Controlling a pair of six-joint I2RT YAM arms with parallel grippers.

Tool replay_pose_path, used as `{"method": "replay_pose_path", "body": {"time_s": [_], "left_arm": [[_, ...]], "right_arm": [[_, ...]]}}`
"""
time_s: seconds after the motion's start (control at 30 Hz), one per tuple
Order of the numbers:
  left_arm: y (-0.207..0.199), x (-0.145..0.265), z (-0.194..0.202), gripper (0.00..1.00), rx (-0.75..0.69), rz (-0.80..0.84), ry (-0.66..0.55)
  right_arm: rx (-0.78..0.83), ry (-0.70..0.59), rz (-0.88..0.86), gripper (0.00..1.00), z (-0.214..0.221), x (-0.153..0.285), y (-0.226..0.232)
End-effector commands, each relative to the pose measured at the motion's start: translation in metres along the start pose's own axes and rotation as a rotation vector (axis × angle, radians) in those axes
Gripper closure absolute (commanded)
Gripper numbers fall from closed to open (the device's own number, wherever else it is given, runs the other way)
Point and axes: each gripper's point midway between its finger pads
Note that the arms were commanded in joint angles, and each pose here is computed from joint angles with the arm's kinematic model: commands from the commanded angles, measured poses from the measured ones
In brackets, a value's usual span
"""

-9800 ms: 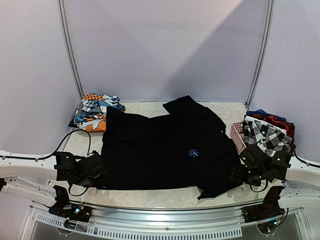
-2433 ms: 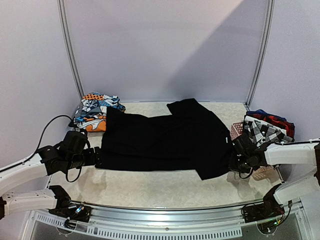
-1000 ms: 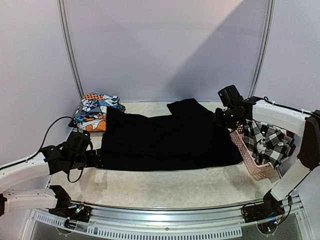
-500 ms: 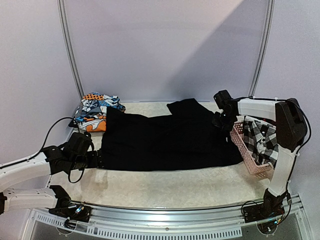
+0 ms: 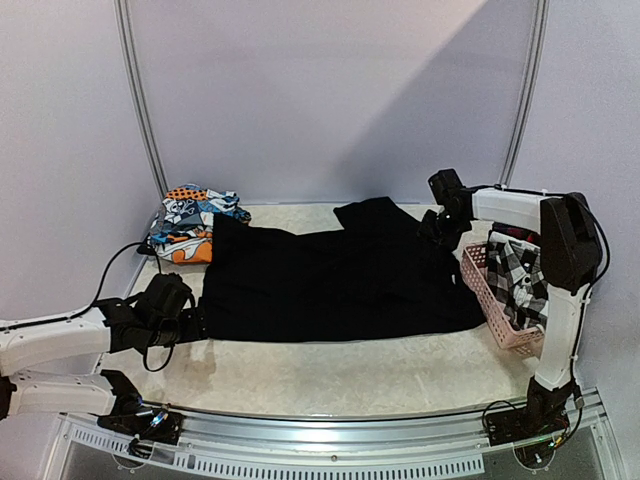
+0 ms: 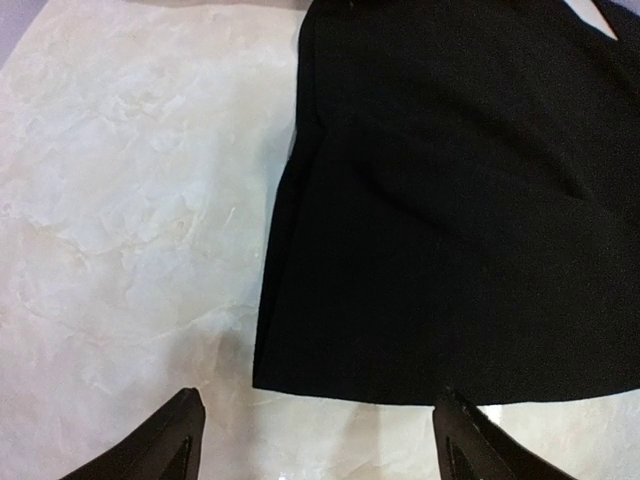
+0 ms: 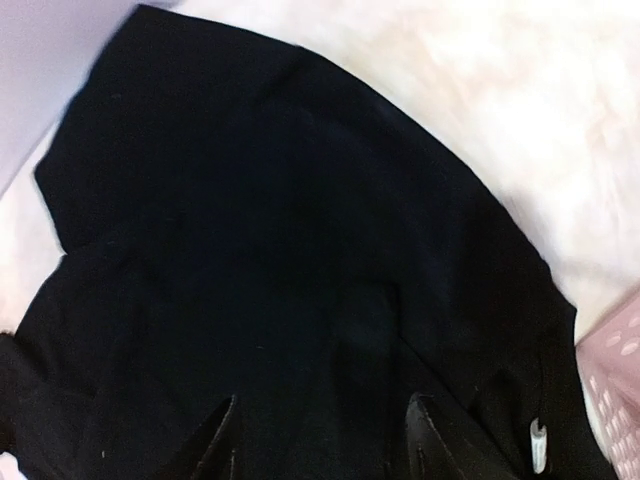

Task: Fold and stack the mixed laundry pile
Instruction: Fold the flattened T-shirt at the center of the board.

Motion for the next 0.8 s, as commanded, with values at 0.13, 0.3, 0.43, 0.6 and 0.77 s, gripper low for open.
{"method": "replay_pose_path", "body": {"time_s": [0.13,0.3,0.43,0.6,0.77], "left_arm": [[-0.002,-0.001,-0.003,0.22,0.027,0.009,-0.035],[-0.003,0.003,-0.005,0.22,0.020,0.020,-0.042],[-0.005,0.005,-0.008,0.23,0.005,0.023,-0.042],[-0.006,0.007,-0.010,0.23,-0.005,0.022,-0.043],[-0.007,0.009,-0.012,0.23,-0.017,0.024,-0.048]], "right_arm": [[0.097,0.074,-0.135,0.40,0.047,0.036,-0.007],[0.122,0.128,-0.210,0.43,0.099,0.050,-0.012],[0.126,0.161,-0.237,0.48,0.122,0.050,-0.014],[0.136,0.188,-0.235,0.54,0.139,0.041,-0.012],[0.140,0.217,-0.225,0.60,0.150,0.030,-0.011]]}}
Point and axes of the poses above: each gripper's point midway between its finger pads, its own x axis back along the fingers, its own y axis along the line the jaws close on, z = x × y, and after that the axes turned 2 degrees about x, right-handed
